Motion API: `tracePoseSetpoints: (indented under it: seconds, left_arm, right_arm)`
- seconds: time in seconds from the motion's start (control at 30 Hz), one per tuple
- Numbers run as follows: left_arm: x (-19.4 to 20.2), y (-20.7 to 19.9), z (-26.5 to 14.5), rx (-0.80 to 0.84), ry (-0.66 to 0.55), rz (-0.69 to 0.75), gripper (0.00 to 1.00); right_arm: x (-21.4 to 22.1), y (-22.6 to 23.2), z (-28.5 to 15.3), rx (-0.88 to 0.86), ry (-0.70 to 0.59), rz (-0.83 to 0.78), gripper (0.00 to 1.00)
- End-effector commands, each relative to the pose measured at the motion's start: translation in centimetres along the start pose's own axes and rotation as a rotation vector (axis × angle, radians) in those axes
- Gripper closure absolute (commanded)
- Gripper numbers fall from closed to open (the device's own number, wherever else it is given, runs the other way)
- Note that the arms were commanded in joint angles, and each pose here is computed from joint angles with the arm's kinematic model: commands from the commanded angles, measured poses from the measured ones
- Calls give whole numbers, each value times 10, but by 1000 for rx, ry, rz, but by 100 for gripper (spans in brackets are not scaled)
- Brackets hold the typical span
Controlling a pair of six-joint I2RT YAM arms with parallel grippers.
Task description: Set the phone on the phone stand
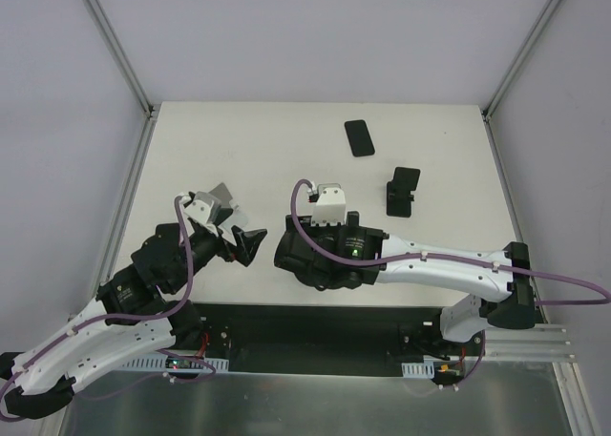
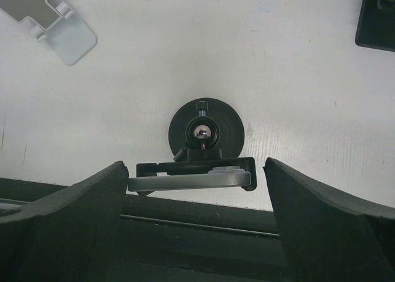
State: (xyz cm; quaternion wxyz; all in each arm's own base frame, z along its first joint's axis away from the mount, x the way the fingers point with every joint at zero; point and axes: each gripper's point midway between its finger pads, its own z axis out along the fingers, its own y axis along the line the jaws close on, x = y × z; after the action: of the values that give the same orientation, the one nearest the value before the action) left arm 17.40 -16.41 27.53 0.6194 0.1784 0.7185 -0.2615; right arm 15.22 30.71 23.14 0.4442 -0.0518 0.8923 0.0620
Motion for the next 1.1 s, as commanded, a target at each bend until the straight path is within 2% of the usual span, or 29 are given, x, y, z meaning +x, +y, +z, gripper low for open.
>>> tracePoseSetpoints:
  seconds: [0.0, 0.13, 0.4, 0.5, 0.57, 0.7, 0.8, 0.83, 0.87, 0.9, 0.97, 1.07]
  left_arm:
    - [-6, 4, -1, -16, -25, 3, 2]
    - [-4, 2, 0, -6, -16, -1, 5]
    - [-2, 0, -2, 0, -9, -18, 5]
    - [-2, -1, -3, 12, -13, -22, 2]
    - [-3, -2, -4, 14, -14, -21, 1]
    - [-5, 1, -5, 1, -22, -17, 1]
    - [-4, 2, -6, -2, -24, -22, 1]
    - [-4, 2, -6, -2, -23, -23, 1]
    - [-3, 2, -5, -4, -20, -21, 1]
    - [-3, 2, -5, -5, -22, -24, 1]
    - [-2, 2, -5, -5, -14, -24, 1]
    - [0, 0, -4, 7, -6, -22, 2]
  right_arm:
    - [-6, -6, -1, 29, -34, 19, 7]
    - [-6, 1, 2, 11, -41, 17, 12]
    - [5, 2, 10, 26, -15, -2, 16]
    - [8, -1, 10, 36, -9, -11, 22]
    - [10, -4, 13, 48, -8, -14, 31]
    - [8, -10, 16, 72, -16, -19, 34]
    - [-3, -17, 18, 97, -59, -26, 54]
    - [-6, -19, 18, 101, -62, -26, 67]
    - [-10, -22, 21, 113, -66, -26, 73]
    - [-12, -26, 21, 124, -68, -35, 89]
    - [-26, -39, 19, 156, -100, -34, 99]
    - [-48, -72, 17, 228, -140, -26, 99]
